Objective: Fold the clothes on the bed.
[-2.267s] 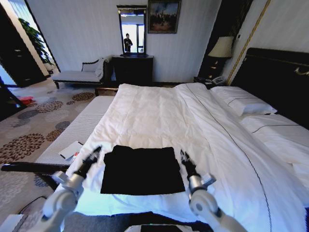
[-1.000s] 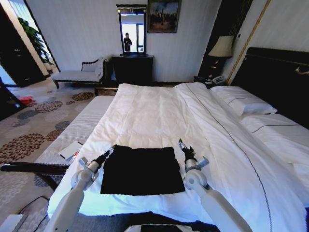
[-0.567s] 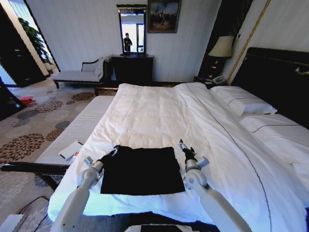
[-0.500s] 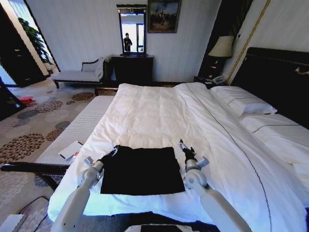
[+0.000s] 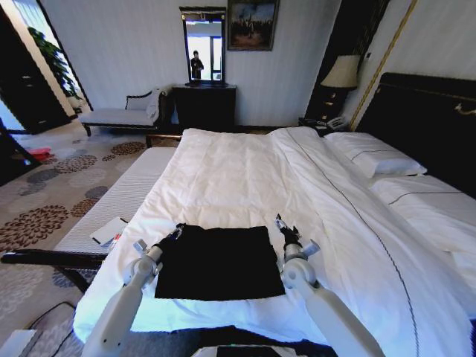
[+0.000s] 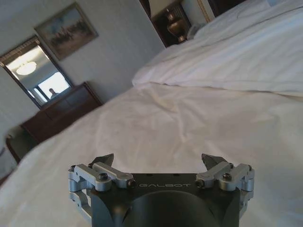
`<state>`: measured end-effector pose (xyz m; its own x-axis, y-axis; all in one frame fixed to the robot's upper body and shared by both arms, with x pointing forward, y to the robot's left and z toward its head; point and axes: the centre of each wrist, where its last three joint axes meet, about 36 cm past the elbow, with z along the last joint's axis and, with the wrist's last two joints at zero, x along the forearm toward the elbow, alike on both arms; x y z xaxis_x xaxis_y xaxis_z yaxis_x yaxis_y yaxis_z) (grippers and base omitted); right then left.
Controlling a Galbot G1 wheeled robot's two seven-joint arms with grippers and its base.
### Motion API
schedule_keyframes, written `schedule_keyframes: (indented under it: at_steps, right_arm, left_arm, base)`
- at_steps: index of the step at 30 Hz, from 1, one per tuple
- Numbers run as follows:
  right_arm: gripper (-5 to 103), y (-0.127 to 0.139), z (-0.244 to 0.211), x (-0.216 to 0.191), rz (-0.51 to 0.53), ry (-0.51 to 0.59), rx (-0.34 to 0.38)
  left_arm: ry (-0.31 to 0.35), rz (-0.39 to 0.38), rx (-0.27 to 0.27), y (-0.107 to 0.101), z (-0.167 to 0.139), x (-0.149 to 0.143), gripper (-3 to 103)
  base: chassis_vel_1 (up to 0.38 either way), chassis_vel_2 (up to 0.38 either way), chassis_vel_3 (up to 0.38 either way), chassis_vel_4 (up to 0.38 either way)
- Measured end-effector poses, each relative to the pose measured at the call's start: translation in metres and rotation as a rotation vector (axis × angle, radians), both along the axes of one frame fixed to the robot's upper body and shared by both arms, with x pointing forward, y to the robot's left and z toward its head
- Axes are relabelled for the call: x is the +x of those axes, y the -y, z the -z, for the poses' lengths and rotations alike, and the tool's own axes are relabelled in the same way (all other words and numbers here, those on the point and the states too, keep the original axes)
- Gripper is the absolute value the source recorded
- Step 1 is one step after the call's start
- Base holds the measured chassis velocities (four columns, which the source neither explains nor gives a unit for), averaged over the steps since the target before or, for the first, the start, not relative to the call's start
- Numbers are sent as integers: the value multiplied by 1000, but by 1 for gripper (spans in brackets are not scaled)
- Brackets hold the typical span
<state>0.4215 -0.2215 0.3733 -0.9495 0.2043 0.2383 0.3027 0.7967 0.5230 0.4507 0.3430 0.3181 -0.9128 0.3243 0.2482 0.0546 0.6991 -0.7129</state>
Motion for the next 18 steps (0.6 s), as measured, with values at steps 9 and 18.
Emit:
schedule_keyframes:
  at_steps: [9,18]
  right_arm:
    - [100,5,-8,17,-77,-181,29]
    - [100,8,-10,26,-221,-190,159]
  left_arm:
    - [18,-5,14,-3,-7,0,2]
    - [33,-22,30,-11,-14,0,2]
  base:
    - [0,0,0,0]
    - [0,0,0,0]
